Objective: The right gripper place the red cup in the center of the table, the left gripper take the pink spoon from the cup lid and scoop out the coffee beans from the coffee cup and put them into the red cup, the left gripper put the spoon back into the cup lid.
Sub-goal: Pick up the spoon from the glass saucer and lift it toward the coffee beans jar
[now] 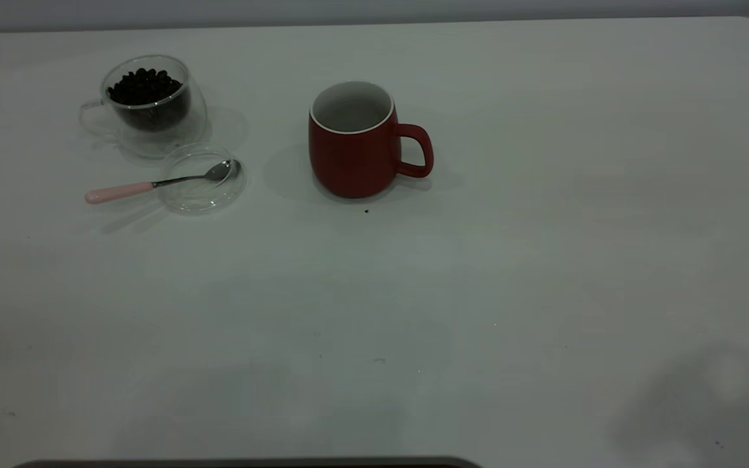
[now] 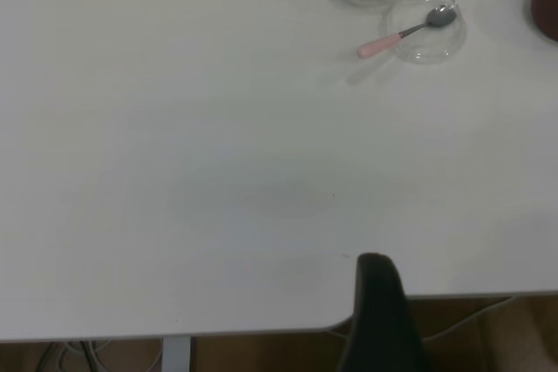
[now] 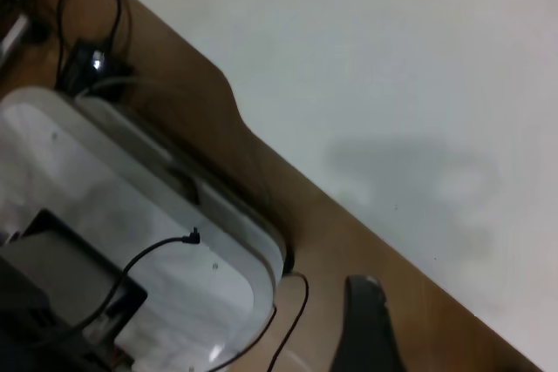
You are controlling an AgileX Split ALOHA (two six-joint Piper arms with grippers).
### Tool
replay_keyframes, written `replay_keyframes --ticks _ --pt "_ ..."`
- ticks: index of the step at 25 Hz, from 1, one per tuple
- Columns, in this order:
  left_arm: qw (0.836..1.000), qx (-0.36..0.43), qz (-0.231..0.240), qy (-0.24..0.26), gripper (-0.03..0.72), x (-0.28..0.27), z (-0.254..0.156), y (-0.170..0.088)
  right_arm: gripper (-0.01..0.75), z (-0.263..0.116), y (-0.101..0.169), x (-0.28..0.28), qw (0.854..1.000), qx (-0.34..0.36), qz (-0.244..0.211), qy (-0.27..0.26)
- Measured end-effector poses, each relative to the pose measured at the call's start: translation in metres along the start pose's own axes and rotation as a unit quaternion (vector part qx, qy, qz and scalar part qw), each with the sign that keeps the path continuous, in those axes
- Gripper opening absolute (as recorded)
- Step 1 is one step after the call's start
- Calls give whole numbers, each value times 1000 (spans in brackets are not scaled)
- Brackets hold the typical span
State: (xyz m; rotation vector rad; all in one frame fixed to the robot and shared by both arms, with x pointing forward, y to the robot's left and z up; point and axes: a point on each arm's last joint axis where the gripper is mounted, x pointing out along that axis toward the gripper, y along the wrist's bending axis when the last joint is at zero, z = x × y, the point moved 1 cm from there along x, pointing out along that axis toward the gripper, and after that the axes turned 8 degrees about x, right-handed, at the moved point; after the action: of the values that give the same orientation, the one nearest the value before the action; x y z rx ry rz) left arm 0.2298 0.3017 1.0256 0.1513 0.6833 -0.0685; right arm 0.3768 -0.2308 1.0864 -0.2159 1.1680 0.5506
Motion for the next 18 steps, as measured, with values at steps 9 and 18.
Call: replay_keyframes --ticks 9,18 --pt "1000 0 0 0 558 0 0 0 590 -82 5 -20 990 51 -62 -112" --pt "1000 0 0 0 558 0 0 0 590 -124 6 -18 964 122 -119 -203"
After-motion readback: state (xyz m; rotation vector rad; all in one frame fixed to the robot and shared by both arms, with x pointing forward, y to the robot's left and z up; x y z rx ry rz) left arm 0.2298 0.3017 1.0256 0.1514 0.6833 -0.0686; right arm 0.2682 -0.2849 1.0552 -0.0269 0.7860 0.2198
